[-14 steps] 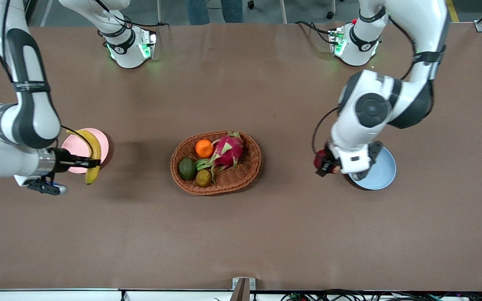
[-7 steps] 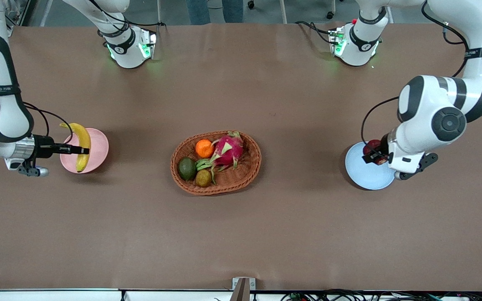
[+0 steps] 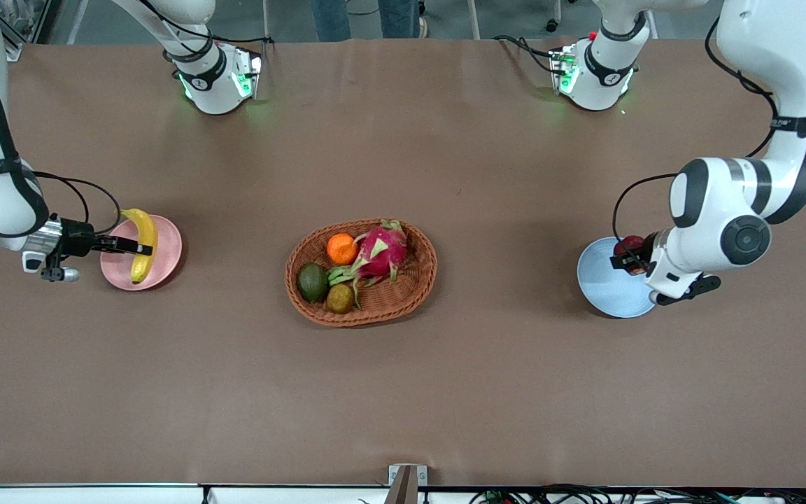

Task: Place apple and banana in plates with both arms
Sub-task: 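Lower the banana onto the pink plate while the left gripper lowers the apple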

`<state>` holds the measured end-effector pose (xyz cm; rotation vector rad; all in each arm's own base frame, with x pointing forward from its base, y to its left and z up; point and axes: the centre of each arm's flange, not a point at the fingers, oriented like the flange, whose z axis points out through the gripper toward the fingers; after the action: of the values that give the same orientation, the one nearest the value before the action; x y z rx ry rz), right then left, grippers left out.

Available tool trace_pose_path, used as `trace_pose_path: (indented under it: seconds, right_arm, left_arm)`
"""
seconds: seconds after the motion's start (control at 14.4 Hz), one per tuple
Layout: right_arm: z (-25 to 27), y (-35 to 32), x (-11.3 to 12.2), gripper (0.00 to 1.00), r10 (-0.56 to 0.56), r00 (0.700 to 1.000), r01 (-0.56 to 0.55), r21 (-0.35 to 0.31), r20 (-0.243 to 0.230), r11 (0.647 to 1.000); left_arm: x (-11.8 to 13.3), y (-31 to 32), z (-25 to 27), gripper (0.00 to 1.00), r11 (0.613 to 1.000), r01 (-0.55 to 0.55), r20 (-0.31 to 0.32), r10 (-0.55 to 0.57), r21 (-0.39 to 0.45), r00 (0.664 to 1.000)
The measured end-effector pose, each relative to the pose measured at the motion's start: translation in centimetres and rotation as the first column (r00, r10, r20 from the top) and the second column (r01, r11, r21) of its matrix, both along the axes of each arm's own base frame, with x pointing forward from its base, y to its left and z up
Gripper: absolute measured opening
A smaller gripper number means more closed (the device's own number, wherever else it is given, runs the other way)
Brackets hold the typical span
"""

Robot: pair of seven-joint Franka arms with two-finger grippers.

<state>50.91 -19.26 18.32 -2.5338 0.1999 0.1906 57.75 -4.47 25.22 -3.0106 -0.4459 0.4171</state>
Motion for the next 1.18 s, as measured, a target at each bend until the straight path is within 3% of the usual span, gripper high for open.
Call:
trace_pose_path:
  seconds: [0.28,0.35,0.42,0.49,0.7,0.84,0.91,0.97,1.18]
  right_arm:
    - [-1.8,-0.1,-0.3,0.41,-0.002,1.0,0.002,0.009,-0.004,1.0]
    - [-1.8,-0.1,-0.2,0.46,-0.001,1.0,0.001,0.008,0.0,1.0]
    - [-1.6,-0.1,0.0,0.53,0.001,1.0,-0.001,0.007,0.004,1.0]
    - [-1.5,0.0,0.3,0.67,0.004,1.0,-0.004,0.007,0.009,1.0]
    - [-0.4,0.1,1.4,0.95,0.014,0.999,-0.014,-0.001,0.038,1.0]
    - [1.6,0.7,3.1,1.0,0.035,0.996,-0.034,-0.019,0.08,0.999]
    - [2.9,1.2,4.2,1.0,0.046,0.994,-0.043,-0.037,0.098,0.998]
    - [4.6,1.6,5.2,1.0,0.056,0.993,-0.049,-0.073,0.1,0.996]
    - [10.0,4.0,7.9,1.0,0.042,0.998,-0.031,-0.229,0.044,0.973]
  left_arm:
    - [-0.1,0.7,-3.1,0.79,1.0,-0.01,0.002,0.01,0.001,1.0]
    - [-0.1,0.9,-3.4,0.79,1.0,-0.013,0.008,0.013,0.0,1.0]
    - [0.0,1.0,-3.6,0.79,1.0,-0.015,0.01,0.015,0.0,1.0]
    - [0.0,1.1,-3.8,0.79,1.0,-0.015,0.012,0.015,0.0,1.0]
    - [0.2,1.0,-3.7,0.79,1.0,-0.014,0.021,0.014,-0.002,1.0]
    - [0.5,0.8,-3.2,0.92,1.0,-0.011,0.04,0.011,-0.004,0.999]
    - [1.0,0.7,-2.5,1.0,1.0,-0.01,0.057,0.01,-0.006,0.998]
    - [1.5,0.6,-1.6,1.0,1.0,-0.009,0.077,0.009,-0.008,0.997]
    - [2.5,0.5,1.7,1.0,1.0,-0.008,0.138,0.009,-0.013,0.99]
